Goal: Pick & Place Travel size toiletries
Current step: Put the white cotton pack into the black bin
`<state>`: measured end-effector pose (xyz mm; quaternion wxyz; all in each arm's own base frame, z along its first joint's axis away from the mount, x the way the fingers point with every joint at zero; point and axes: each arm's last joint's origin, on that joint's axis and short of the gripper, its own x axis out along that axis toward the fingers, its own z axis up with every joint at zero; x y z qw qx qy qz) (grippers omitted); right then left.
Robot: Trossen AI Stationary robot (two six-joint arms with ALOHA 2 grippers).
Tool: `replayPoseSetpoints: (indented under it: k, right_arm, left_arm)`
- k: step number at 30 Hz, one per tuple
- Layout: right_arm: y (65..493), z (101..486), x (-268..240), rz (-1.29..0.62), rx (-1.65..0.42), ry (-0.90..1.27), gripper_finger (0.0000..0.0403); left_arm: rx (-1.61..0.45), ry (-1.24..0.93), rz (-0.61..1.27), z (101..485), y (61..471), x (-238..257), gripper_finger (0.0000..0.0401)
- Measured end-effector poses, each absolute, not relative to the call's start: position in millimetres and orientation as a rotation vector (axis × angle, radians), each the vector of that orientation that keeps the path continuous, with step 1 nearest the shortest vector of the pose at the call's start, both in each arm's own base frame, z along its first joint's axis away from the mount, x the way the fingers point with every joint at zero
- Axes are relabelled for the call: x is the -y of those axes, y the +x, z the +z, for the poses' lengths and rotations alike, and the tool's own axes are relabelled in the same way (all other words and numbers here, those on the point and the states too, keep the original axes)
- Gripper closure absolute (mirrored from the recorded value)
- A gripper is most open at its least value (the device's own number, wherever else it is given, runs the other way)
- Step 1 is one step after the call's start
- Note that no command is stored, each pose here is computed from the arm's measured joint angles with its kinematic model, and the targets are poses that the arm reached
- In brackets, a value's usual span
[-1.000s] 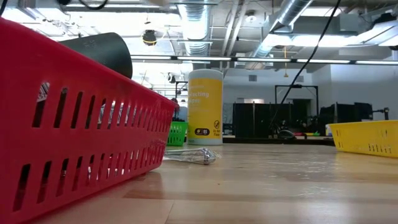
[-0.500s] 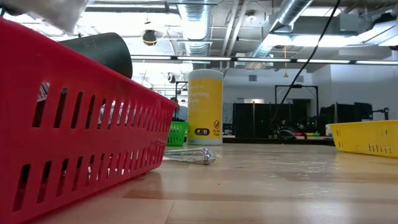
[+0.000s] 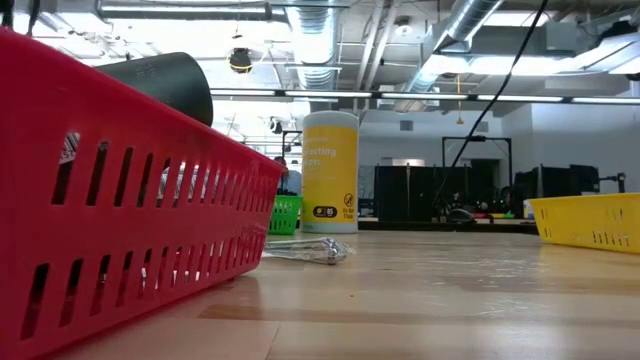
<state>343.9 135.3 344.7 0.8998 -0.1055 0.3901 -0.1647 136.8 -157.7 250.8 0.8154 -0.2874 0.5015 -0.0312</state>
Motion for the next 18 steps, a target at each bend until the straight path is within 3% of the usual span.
replayPoseSetpoints:
  k: [9,18]
  right_arm:
    - [344.0,344.8,-135.3,-0.341,-0.807,-0.218,0.0321]
    - [344.1,344.7,-135.1,-0.342,-0.807,-0.218,0.0321]
  left_arm:
    - [-1.180,-0.771,-0.055,261.8,121.2,144.0,0.0400]
    - [-1.459,-0.887,-0.016,260.1,107.5,138.5,0.0400]
